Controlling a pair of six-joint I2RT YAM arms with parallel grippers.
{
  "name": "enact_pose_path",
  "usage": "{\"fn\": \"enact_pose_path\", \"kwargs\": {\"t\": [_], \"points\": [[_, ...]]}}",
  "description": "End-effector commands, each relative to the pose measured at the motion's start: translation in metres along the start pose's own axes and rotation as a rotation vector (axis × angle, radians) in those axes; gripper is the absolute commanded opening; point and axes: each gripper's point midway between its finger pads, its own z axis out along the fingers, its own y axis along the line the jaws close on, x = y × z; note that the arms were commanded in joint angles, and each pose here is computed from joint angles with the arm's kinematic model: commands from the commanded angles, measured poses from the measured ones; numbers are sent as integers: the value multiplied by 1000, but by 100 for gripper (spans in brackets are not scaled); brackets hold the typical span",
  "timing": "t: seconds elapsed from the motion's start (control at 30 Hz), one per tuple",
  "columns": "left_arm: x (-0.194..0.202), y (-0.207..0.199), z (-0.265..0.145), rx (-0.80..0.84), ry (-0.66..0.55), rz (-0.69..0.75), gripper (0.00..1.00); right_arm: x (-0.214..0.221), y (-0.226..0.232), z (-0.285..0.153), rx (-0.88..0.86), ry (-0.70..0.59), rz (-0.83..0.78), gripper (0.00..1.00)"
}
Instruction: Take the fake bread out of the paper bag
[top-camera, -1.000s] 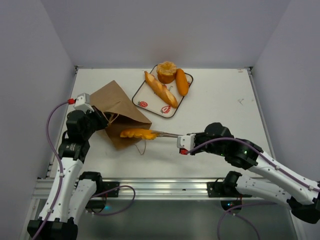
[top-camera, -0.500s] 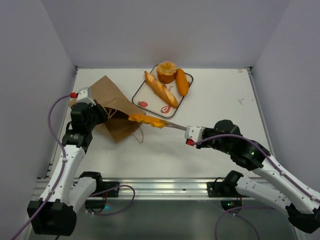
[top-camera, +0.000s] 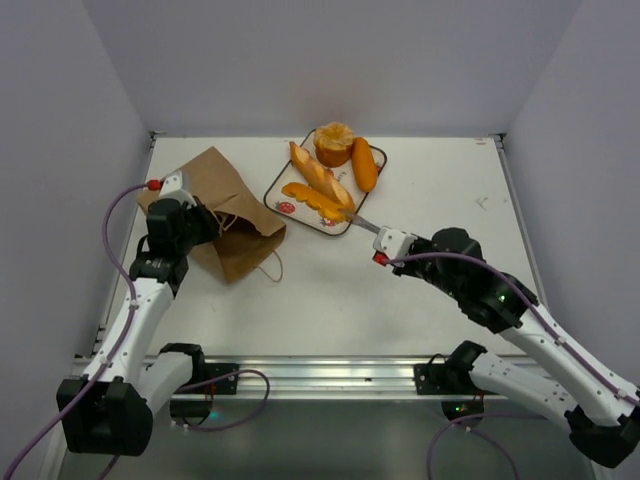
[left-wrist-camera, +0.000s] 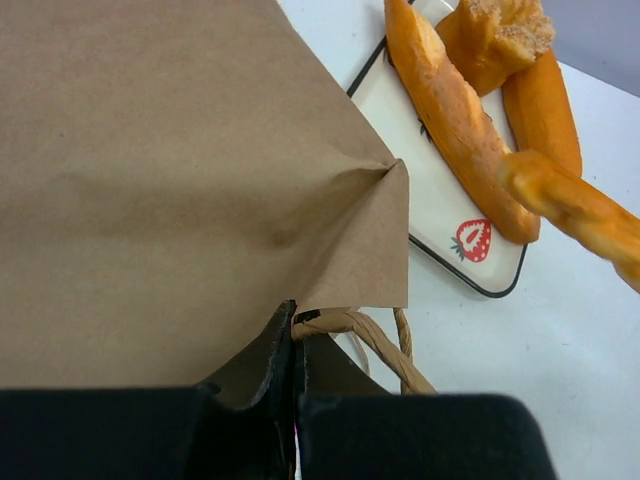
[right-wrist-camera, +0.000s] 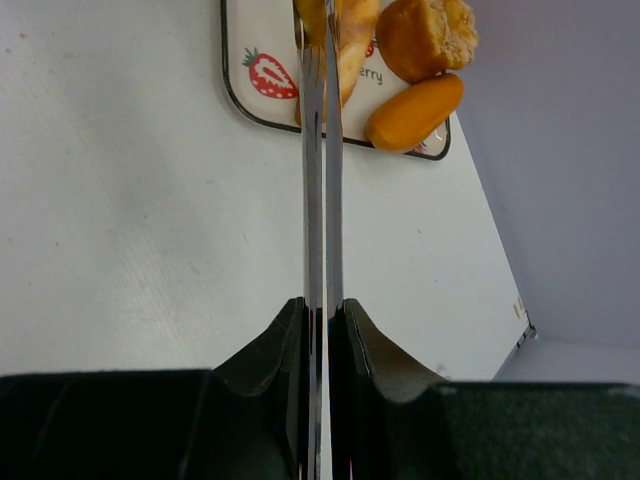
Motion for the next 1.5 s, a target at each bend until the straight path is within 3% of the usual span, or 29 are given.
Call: {"fn": "enact_pose_path", "kwargs": {"t": [0.0,0.3,0.5,0.8,1.17,1.47], "points": [[-17,-15,-11,75,-59,50,0,-19,-43,7,153,-33,94,0],[-23,-31,-49,155,-118,89,0,15,-104,68,105,36,476,0],[-14,-34,-65,191,-135,82,0,20,-104,103,-35,31,658,0],[-18,-40,-80,218,-156,104,0,2,-79,118,-208,-35,770,0],[-25,-46,-91,239,-178,105,0,-10,-89,111,-172,-81,815,0],[-26,-52,-98,263,-179,92,0,24,-83,157,-203,49,1065,0]]}}
